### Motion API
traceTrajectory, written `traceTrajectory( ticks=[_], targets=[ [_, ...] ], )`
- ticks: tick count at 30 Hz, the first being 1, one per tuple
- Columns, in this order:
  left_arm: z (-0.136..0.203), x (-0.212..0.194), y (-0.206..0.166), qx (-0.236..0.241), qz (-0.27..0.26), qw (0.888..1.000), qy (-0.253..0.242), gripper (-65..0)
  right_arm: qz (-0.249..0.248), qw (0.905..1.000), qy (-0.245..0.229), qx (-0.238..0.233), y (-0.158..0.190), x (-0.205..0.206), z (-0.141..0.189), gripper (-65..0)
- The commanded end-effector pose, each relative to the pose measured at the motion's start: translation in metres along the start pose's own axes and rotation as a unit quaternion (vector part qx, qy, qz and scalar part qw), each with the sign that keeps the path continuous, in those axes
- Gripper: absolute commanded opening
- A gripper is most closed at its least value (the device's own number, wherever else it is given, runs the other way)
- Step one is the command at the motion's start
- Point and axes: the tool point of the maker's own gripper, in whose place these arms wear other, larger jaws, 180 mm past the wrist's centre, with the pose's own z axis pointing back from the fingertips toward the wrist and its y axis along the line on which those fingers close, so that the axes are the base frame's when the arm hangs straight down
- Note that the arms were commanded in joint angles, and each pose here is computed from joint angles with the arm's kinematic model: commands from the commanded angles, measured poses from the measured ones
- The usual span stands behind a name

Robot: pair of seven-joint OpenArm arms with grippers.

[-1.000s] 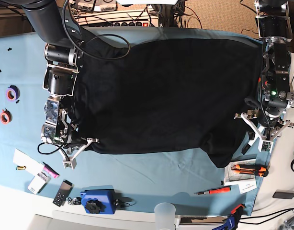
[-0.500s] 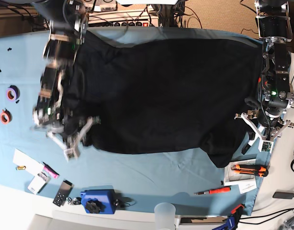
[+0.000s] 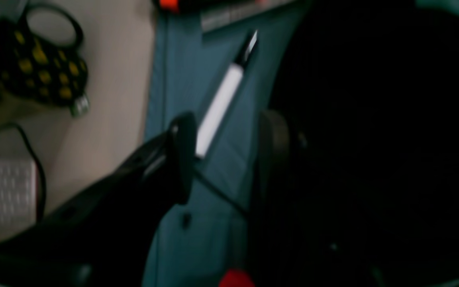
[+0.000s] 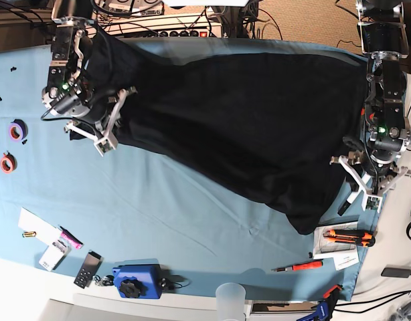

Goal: Layout the t-shirt on the table in an organized manner, then fold the t-shirt properly
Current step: 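Drag the grasped shirt edge with the right gripper away from the left gripper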

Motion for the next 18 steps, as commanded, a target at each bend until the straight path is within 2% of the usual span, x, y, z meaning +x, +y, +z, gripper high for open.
traceTrajectory(
  ticks=[1, 3, 5, 7, 10, 13, 18],
  targets=[
    [0.004, 0.012, 0.01, 0.013, -0.003, 1.0, -0.013, -38.6, 0.012, 0.9999, 0.001, -0.012, -0.008, 0.0, 0.006, -65.0],
    [0.004, 0.003, 0.01, 0.014, -0.002, 1.0, 0.014, -38.6, 0.025, 0.9994, 0.022, -0.008, -0.01, -0.008, 0.008, -54.9],
    [0.005, -0.005, 0.017, 0.027, 0.014, 0.999, 0.036, -38.6, 0.021, 0.9995, 0.02, 0.013, -0.004, -0.008, 0.009, -49.4],
    [0.008, -0.009, 0.032, 0.048, 0.035, 0.997, 0.046, -38.6, 0.007, 0.998, 0.013, 0.062, 0.013, -0.005, 0.011, -49.4],
    [0.017, -0.009, 0.068, 0.083, 0.076, 0.993, 0.036, -38.6, -0.012, 0.9911, -0.027, 0.13, 0.037, 0.01, 0.016, -49.5],
    [0.03, -0.005, 0.1, 0.087, 0.131, 0.988, 0.011, -38.6, -0.012, 0.9898, -0.036, 0.137, 0.04, 0.014, 0.018, -49.5],
    [0.052, 0.002, 0.121, 0.028, 0.184, 0.982, -0.041, -38.6, 0.015, 0.989, -0.073, 0.127, 0.042, 0.033, 0.031, -49.5]
  ],
)
